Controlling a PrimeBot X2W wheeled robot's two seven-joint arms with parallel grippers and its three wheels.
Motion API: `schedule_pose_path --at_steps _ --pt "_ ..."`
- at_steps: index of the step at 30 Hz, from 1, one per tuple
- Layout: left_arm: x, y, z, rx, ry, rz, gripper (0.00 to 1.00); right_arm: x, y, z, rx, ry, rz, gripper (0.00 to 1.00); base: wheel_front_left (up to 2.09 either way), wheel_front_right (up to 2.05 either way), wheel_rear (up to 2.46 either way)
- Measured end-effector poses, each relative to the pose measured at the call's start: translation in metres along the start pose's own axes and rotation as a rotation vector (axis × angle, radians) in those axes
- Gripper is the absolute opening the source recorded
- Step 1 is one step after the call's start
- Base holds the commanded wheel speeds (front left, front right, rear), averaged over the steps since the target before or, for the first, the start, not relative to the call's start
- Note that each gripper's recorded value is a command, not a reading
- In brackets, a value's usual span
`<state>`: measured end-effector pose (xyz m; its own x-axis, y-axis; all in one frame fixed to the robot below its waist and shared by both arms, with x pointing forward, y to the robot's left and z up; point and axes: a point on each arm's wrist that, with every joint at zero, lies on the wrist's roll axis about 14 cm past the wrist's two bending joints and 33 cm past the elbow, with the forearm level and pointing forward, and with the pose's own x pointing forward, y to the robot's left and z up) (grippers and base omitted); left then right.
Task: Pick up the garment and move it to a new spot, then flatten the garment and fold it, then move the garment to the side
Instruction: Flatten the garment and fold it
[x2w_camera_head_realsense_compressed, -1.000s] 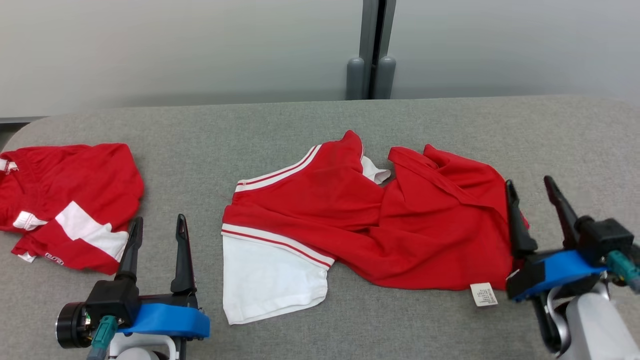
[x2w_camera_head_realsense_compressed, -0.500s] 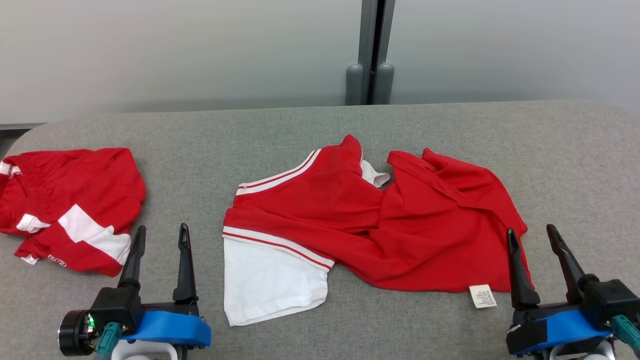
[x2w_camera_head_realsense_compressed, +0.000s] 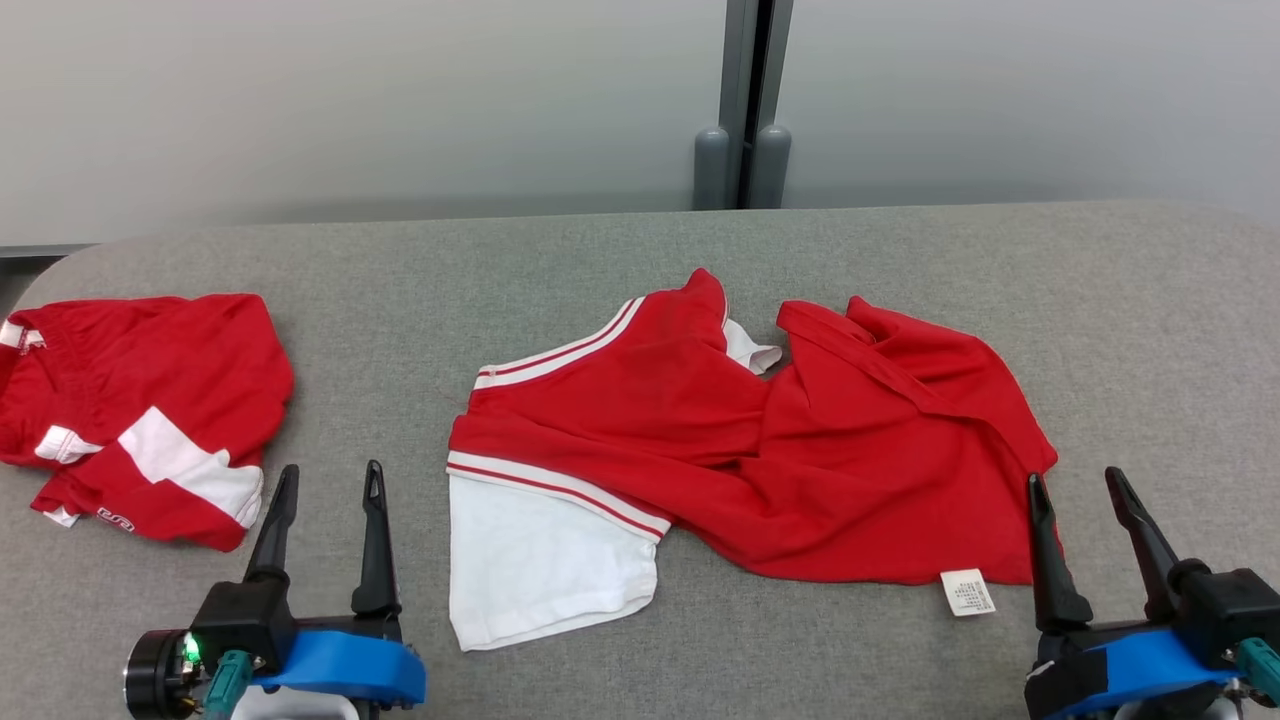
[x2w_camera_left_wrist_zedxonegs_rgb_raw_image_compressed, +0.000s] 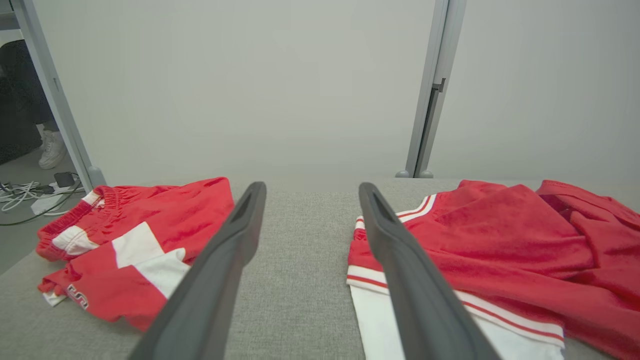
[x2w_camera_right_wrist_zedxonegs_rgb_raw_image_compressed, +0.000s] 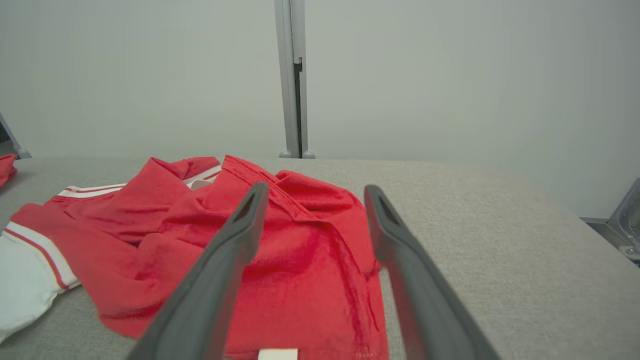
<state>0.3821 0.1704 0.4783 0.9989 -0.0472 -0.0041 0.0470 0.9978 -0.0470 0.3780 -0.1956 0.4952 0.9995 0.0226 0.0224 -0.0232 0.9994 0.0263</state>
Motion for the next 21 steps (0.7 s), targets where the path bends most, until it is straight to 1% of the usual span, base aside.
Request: schedule_pose_path --at_steps 2,6,11,16,21 --pt "0.000 -0.003 -0.007 -0.005 0.022 -0.012 1.00 -0.001 -0.005 -0.006 -0.002 0.024 -0.014 1.00 0.00 0.00 0.00" --pt "-0.004 -0.019 -0.027 -0.018 0.085 -0.063 1.00 -0.006 -0.016 -0.026 -0.030 0.098 -0.044 1.00 0.00 0.00 0.00" --pt "-0.014 -0.034 -0.063 -0.035 0.202 -0.111 1.00 -0.012 -0.028 -0.053 -0.036 0.189 -0.078 1.00 0.00 0.00 0.00" --pt "-0.026 -0.040 -0.093 -0.053 0.308 -0.126 1.00 -0.017 -0.031 -0.081 -0.035 0.279 -0.088 1.00 0.00 0.00 0.00" --pt "-0.040 -0.046 -0.118 -0.053 0.396 -0.150 1.00 -0.017 -0.034 -0.101 -0.030 0.336 -0.094 1.00 0.00 0.00 0.00"
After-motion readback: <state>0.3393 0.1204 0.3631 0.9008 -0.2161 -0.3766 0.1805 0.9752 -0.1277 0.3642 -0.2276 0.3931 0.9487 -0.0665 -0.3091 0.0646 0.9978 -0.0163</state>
